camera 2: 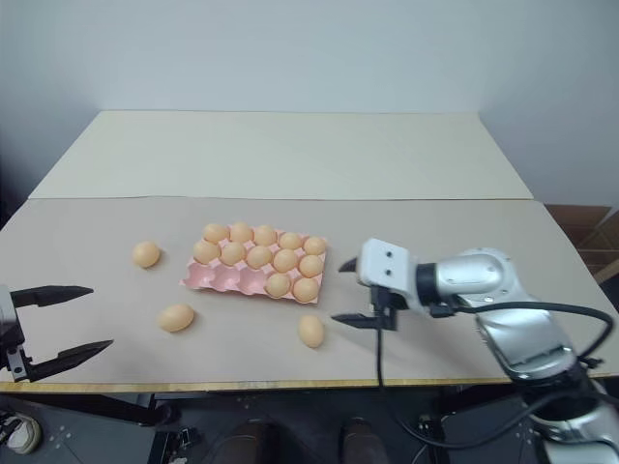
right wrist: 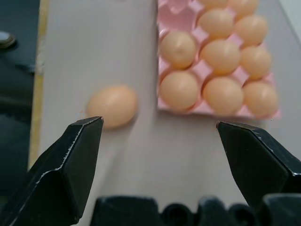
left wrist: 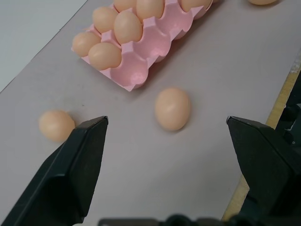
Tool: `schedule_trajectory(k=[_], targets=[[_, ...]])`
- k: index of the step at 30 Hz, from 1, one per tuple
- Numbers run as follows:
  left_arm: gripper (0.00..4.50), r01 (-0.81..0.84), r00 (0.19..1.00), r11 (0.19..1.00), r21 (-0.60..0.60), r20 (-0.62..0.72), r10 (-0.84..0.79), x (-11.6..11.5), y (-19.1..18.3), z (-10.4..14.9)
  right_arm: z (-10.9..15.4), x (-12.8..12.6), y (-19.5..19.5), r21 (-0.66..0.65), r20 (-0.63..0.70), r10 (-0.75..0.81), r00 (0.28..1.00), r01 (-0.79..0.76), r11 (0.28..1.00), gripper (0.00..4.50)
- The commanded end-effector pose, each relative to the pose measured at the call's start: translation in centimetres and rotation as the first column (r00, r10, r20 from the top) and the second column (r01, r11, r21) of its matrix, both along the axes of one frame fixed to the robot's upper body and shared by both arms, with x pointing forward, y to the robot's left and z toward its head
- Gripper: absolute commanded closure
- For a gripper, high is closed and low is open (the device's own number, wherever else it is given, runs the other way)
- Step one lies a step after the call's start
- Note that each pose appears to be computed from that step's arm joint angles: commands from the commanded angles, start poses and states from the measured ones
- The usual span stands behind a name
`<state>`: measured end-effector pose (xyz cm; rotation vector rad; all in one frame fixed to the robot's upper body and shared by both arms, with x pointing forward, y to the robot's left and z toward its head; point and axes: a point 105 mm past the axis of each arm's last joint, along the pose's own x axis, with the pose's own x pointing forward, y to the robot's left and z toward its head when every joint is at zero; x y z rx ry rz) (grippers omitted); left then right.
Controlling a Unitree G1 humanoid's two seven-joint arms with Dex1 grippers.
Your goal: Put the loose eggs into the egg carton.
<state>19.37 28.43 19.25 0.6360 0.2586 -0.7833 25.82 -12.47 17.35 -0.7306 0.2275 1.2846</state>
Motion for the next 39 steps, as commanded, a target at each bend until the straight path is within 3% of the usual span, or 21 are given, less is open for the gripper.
schedule_trajectory(k=[1, 10, 15, 25, 36, 39], targets=[[0.13, 0.010, 1.000, 1.000, 0.015, 0.029, -0.010, 0.2, -0.1, 0.4, 1.3, -1.2, -0.7, -0.009, 0.022, 0.029, 0.999, -0.028, 1.000, 0.04], [0.13, 0.019, 0.999, 1.000, 0.016, 0.028, -0.020, 0.2, -0.1, 0.3, 0.9, -2.1, -1.1, -0.022, -0.005, 0.007, 1.000, -0.007, 1.000, 0.04], [0.13, 0.018, 0.999, 1.000, 0.019, 0.028, -0.019, 0.2, -0.3, 0.3, 0.4, -0.7, 0.7, 0.029, -0.022, -0.046, 0.999, 0.046, 0.999, 0.04], [0.13, 0.002, 0.999, 0.999, 0.039, 0.035, -0.003, 0.0, -0.3, 0.6, -3.3, -0.2, 5.1, 0.048, -0.138, -0.102, 0.985, 0.110, 0.993, 0.04], [0.13, 0.008, 1.000, 0.999, 0.039, 0.027, -0.009, 0.1, -0.3, 0.7, -5.9, -0.2, 6.7, 0.041, -0.170, -0.128, 0.977, 0.137, 0.990, 0.04], [0.13, 0.008, 1.000, 0.999, 0.039, 0.027, -0.009, 0.2, -0.3, 0.7, -6.2, -0.1, 6.8, 0.035, -0.156, -0.135, 0.979, 0.142, 0.989, 0.62]])
